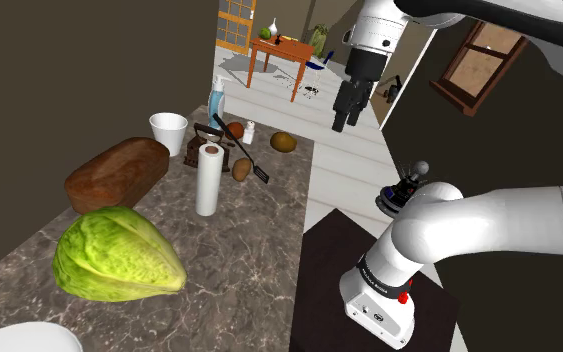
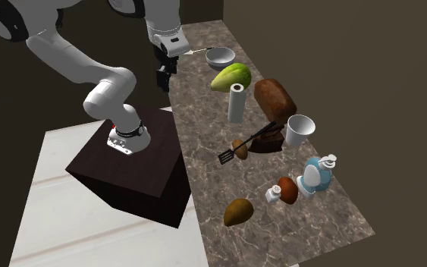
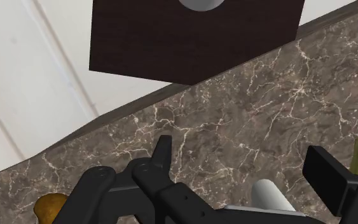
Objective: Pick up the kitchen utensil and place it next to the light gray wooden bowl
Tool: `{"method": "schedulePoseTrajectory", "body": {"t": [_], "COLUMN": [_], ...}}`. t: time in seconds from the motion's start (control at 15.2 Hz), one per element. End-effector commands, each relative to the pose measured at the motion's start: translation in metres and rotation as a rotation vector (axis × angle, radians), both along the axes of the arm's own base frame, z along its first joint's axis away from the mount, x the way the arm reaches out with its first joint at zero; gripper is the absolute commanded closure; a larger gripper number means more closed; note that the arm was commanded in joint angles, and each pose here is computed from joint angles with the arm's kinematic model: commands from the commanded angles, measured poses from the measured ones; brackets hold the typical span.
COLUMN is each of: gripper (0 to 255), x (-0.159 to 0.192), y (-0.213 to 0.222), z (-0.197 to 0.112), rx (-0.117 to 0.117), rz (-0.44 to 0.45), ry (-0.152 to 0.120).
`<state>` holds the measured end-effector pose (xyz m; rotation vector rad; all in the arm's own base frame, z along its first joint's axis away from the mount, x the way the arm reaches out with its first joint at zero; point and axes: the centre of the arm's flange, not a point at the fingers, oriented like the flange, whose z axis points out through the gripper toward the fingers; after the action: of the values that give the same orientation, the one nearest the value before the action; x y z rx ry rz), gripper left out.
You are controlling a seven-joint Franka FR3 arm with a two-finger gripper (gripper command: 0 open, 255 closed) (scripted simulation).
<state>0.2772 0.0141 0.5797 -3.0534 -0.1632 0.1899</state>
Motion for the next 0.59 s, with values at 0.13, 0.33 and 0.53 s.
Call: {"method": "schedulePoseTrajectory", "body": {"t": [0.13,0.33,0.53], "gripper": [0,0,0], "x": [0.009,0.025,0.043], "y": [-0.005,-0.012,-0.018], "z": [-0.02,-0.05,-0.078], "rx": [0.005,0.011,0.018], "rz": [0.029,0.073,0.116], "ry": [-0.042,-0.106,-0.169]}}
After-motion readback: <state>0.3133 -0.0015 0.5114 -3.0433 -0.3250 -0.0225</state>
